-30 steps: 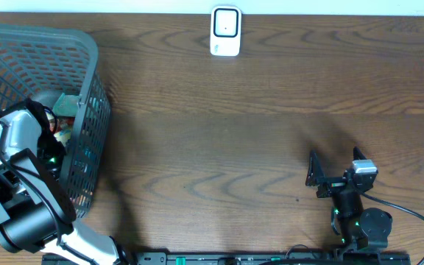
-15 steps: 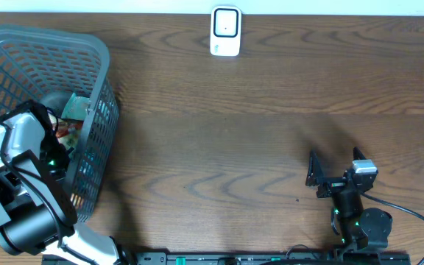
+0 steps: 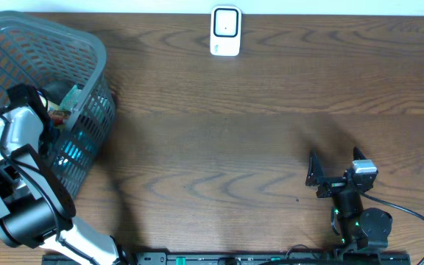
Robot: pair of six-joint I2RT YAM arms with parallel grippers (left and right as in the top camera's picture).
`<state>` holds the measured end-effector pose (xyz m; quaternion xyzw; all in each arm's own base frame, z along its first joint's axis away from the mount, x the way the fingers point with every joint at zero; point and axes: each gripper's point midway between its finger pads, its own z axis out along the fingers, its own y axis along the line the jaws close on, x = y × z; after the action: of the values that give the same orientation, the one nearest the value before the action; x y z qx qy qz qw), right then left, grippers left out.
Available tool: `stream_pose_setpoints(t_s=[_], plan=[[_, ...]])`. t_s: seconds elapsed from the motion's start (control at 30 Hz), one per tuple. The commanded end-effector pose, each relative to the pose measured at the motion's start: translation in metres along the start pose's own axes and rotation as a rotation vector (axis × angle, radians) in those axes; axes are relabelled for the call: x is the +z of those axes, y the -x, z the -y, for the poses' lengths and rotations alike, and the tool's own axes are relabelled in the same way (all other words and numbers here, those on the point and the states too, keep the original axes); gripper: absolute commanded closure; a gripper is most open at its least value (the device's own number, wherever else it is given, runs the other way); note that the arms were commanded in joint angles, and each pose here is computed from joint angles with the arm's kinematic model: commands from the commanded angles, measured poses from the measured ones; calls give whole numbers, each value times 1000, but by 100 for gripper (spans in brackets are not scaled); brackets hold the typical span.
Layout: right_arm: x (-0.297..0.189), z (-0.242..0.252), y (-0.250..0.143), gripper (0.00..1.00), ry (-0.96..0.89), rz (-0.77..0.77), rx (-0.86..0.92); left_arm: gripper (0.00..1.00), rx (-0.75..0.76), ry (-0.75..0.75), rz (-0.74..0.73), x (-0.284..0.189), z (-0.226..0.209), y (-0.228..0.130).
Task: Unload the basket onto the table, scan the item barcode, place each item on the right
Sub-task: 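Grasp the blue Listerine bottle with the left gripper and lift it out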
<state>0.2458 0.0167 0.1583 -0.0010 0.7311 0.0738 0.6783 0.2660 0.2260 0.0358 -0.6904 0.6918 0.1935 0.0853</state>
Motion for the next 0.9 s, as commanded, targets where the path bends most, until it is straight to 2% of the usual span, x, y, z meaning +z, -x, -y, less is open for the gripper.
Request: stream_pose_setpoints(t_s=[0.0,0.17,0.3,0.37,0.47,0.7,0.87], plan=[[0,-1,-1,1,4,-2,-10,2,93,-13,94,-24,11,32],[0,-1,-1,1,4,-2,-10,2,25,-67,92,-67,1,43],[0,-1,-1,1,4,-2,-10,2,-79,-145,-61,-81,2,18],[0,-1,-1,1,4,-2,-10,2,-174,-140,-185,-77,3,-7],[0,-1,-1,1,4,-2,-10,2,-247,-112,-261,-69,4,-28],[0,-1,-1,1,4,-2,-10,2,-230,-52,-280,-48,19,-58],[0,-1,-1,1,4,-2,-10,2,-228,17,-298,-14,29,-75]])
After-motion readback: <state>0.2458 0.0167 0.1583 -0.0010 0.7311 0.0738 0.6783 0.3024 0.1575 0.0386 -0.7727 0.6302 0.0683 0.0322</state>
